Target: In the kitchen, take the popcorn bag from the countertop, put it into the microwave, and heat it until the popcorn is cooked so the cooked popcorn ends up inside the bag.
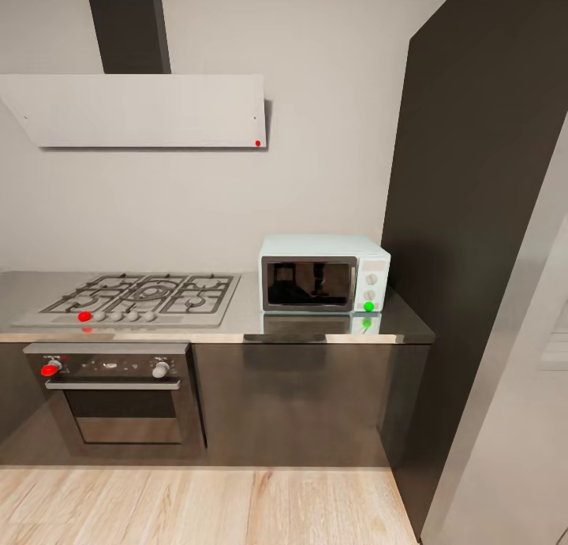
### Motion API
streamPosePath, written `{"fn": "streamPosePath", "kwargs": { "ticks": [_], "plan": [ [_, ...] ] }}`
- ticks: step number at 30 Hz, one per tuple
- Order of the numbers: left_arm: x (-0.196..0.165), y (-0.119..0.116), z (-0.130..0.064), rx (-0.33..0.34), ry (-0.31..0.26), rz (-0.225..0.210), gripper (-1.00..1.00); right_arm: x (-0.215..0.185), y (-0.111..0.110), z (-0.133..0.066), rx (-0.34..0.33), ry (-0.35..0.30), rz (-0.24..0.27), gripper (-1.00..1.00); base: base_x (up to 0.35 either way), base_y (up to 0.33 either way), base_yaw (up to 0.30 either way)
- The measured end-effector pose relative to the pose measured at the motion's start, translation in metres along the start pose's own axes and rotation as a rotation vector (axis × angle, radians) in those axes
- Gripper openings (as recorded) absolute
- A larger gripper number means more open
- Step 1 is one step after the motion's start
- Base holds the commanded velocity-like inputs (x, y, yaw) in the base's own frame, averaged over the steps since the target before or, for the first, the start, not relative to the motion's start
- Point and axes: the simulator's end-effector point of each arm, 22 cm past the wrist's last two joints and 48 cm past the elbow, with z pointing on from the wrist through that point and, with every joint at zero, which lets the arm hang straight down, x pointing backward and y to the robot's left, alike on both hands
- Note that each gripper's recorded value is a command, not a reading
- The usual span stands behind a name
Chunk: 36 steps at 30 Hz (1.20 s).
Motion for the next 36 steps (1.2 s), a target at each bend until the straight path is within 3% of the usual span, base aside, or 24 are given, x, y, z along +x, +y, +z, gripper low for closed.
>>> {"fn": "streamPosePath", "kwargs": {
  "ticks": [36],
  "plan": [
    [-0.0008, 0.0021, -0.0001, -0.003, -0.001, -0.001, 1.0, 0.0005, 0.0016, 0.0001, -0.002, 0.003, 0.0, -1.0, 0.0, 0.0, 0.0]
  ]
}}
